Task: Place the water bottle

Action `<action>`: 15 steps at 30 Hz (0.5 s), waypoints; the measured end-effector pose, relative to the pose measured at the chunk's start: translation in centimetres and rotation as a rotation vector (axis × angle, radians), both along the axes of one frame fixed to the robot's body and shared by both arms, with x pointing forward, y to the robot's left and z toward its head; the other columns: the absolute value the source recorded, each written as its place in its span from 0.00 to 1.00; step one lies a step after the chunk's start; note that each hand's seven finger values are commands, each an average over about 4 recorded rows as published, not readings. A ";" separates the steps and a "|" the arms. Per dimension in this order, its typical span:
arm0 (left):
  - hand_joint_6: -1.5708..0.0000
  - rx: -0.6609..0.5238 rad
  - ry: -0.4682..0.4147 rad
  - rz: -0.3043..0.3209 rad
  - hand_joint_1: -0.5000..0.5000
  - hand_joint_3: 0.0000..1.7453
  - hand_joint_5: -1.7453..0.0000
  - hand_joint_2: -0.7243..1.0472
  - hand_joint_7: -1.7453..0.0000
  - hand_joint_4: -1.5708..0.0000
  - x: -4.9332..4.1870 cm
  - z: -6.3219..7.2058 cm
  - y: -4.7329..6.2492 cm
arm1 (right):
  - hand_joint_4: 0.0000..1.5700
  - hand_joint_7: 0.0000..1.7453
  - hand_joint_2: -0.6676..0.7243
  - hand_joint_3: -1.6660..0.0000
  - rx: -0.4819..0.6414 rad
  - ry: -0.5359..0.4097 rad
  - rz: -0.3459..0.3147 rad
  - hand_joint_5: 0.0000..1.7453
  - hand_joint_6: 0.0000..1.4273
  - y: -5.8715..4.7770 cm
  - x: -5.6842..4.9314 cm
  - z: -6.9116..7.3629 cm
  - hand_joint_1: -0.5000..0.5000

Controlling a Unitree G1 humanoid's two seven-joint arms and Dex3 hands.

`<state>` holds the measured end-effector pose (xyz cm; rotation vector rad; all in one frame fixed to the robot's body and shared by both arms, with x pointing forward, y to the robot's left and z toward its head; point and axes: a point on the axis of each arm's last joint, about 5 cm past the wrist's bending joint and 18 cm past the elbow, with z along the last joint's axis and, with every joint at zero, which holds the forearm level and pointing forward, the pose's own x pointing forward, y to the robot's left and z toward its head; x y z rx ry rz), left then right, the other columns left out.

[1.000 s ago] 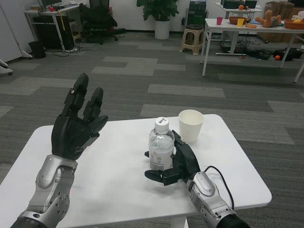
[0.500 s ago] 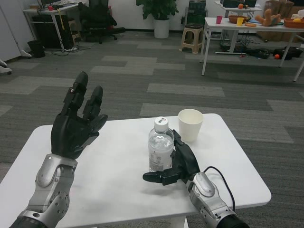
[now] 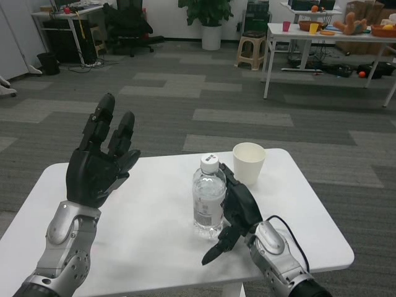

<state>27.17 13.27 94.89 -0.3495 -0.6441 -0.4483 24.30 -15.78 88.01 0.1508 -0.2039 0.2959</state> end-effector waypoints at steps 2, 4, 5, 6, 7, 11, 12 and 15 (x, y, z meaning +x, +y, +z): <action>1.00 0.000 0.000 0.000 0.00 0.05 1.00 0.90 1.00 1.00 0.00 0.0 0.0 | 0.00 0.00 0.84 0.86 0.011 -0.028 0.004 0.00 0.00 -0.1 0.1 0.6 0.08; 1.00 0.000 0.000 0.000 0.00 0.04 1.00 0.90 1.00 1.00 0.01 0.0 0.0 | 0.00 0.00 0.86 0.86 0.025 -0.065 0.006 0.00 0.00 -0.2 0.2 1.4 0.08; 1.00 0.000 0.000 0.001 0.00 0.04 1.00 0.90 1.00 1.00 0.02 0.0 0.0 | 0.00 0.00 0.86 0.87 0.033 -0.087 0.006 0.00 0.00 -0.3 0.2 1.9 0.08; 1.00 0.000 0.001 0.001 0.00 0.04 1.00 0.90 1.00 1.00 0.04 0.0 0.0 | 0.00 0.00 0.86 0.88 0.042 -0.112 0.005 0.00 0.00 -0.4 0.2 2.5 0.08; 1.00 0.001 0.002 0.002 0.00 0.05 1.00 0.90 1.00 1.00 0.07 0.0 0.0 | 0.00 0.00 0.86 0.88 0.051 -0.140 0.005 0.00 0.00 -0.5 0.3 3.1 0.09; 1.00 0.004 0.008 0.004 0.00 0.05 1.00 0.90 1.00 1.00 0.17 -0.1 0.1 | 0.00 0.00 0.84 0.90 0.074 -0.230 0.001 0.00 0.00 -1.0 0.2 5.4 0.12; 1.00 0.005 0.009 0.005 0.00 0.05 1.00 0.90 1.00 1.00 0.18 -0.1 0.1 | 0.00 0.00 0.83 0.90 0.078 -0.247 -0.001 0.00 0.00 -1.1 0.2 5.8 0.12; 1.00 0.006 0.013 0.006 0.00 0.05 1.00 0.90 1.00 1.00 0.21 -0.1 0.1 | 0.00 0.00 0.82 0.90 0.106 -0.300 -0.015 0.00 0.00 -1.6 -0.1 7.0 0.12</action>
